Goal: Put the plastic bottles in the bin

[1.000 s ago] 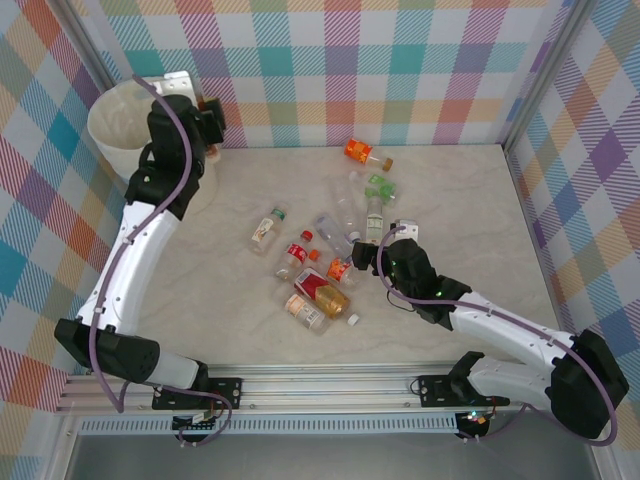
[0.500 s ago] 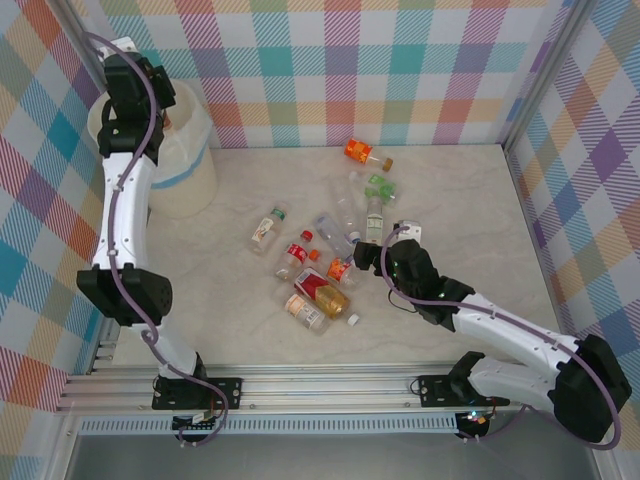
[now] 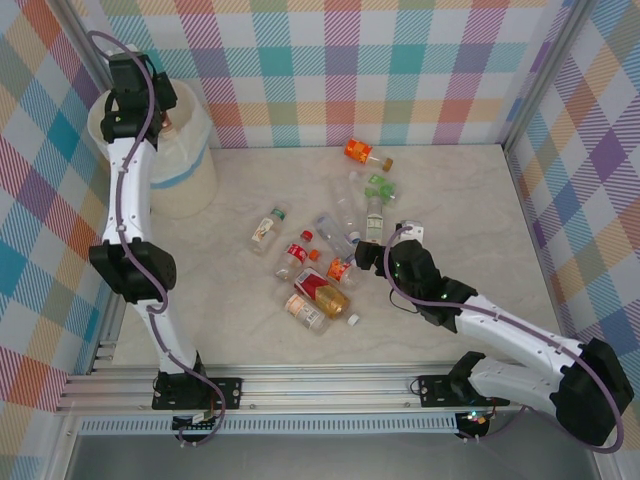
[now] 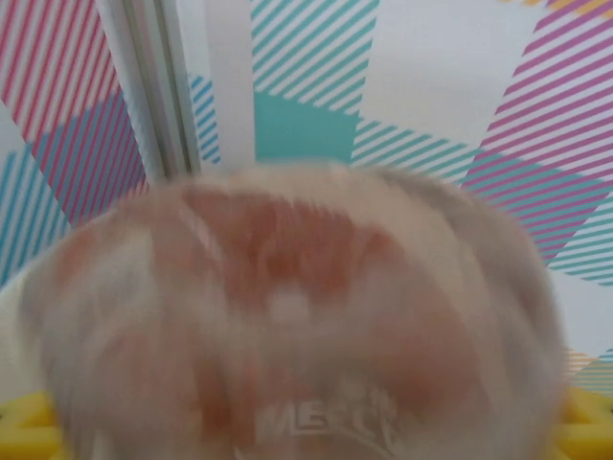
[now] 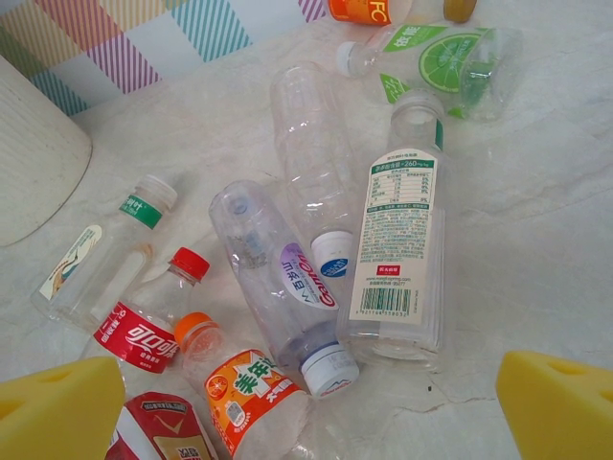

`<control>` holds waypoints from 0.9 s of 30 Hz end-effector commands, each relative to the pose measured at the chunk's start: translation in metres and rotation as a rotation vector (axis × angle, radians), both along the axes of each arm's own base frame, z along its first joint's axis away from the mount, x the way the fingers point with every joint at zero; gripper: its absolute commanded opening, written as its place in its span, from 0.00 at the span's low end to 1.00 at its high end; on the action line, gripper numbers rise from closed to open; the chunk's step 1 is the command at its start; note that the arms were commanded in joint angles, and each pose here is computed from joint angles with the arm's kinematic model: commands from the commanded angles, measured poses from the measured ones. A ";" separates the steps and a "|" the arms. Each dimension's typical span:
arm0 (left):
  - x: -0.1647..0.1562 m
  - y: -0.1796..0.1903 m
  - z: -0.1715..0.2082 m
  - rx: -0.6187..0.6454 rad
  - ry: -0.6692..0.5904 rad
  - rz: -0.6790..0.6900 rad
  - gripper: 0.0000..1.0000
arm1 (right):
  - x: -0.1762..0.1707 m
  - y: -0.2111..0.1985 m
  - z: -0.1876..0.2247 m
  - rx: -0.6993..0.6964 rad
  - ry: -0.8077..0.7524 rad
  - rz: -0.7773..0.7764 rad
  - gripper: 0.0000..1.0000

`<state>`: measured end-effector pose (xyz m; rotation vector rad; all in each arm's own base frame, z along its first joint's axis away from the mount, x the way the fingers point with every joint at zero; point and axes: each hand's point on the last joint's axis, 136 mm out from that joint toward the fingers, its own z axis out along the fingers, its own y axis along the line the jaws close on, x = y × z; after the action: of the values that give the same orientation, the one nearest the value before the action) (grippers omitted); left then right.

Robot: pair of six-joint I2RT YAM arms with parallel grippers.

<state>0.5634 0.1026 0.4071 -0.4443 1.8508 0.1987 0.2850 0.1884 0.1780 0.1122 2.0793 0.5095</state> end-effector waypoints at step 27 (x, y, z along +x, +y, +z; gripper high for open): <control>-0.044 -0.043 0.029 -0.295 -0.221 -0.184 1.00 | 0.004 -0.013 -0.046 -0.172 0.133 -0.043 1.00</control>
<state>0.5332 0.0646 0.3919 -0.4821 1.8376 -0.1440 0.2845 0.1769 0.1315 0.0980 2.2185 0.3428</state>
